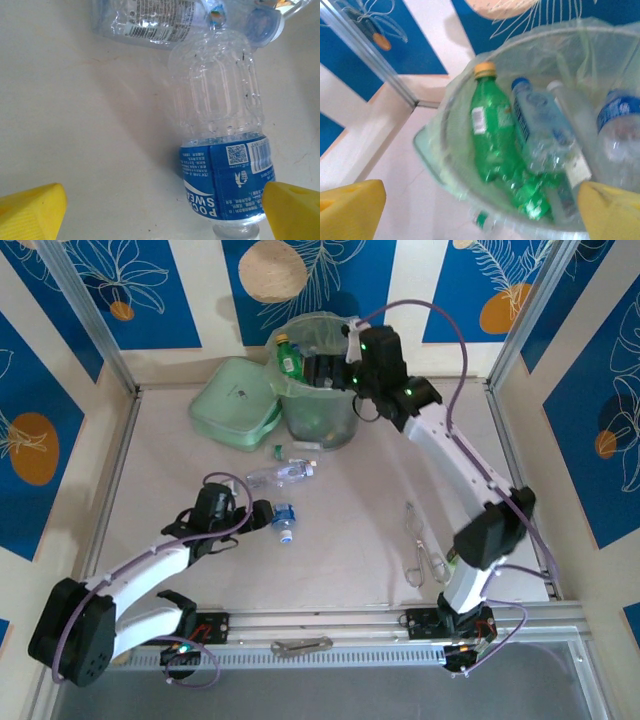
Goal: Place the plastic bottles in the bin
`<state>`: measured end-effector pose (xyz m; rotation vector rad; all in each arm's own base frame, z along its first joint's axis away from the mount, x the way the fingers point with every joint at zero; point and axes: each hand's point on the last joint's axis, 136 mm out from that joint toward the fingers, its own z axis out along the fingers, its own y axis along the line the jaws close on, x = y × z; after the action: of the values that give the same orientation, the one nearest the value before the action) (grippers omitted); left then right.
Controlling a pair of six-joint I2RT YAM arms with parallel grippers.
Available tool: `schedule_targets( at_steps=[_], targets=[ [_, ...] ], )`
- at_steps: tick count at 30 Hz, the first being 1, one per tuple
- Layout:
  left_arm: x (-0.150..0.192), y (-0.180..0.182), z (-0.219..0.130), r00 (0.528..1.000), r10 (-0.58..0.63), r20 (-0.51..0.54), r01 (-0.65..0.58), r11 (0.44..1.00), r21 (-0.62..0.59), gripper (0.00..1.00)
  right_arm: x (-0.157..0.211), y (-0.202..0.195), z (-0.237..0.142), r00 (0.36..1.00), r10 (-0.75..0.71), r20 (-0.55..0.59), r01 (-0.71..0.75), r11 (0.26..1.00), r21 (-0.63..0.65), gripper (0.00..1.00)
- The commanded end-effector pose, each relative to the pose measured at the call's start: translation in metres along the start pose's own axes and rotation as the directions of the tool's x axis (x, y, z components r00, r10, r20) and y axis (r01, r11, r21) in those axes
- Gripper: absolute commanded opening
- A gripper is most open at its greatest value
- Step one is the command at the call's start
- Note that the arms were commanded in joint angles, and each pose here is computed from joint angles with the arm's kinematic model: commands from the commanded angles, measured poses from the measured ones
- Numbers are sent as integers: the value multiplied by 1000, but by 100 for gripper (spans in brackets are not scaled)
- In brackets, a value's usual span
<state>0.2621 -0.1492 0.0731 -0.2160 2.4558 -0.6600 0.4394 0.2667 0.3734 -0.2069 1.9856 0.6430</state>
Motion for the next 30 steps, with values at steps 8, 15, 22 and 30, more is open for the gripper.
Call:
schedule_targets(
  at_steps=[8, 15, 22, 30],
  targets=[
    [-14, -43, 14, 996, 87, -20, -85, 994, 70, 100, 101, -20, -41, 970, 232, -80, -231, 973, 16, 99],
    [-15, -57, 30, 982, 180, -54, -182, 982, -43, 100, 168, -49, -52, 924, 354, -145, -339, 933, 118, 99],
    [-20, -71, 47, 932, 339, -128, -360, 904, -230, 100, 190, -57, -54, 899, 408, -157, -387, 910, 145, 99],
    [-10, -67, 60, 905, 382, -187, -424, 845, -327, 100, 196, -63, -53, 898, 411, -156, -386, 907, 167, 99]
  ],
)
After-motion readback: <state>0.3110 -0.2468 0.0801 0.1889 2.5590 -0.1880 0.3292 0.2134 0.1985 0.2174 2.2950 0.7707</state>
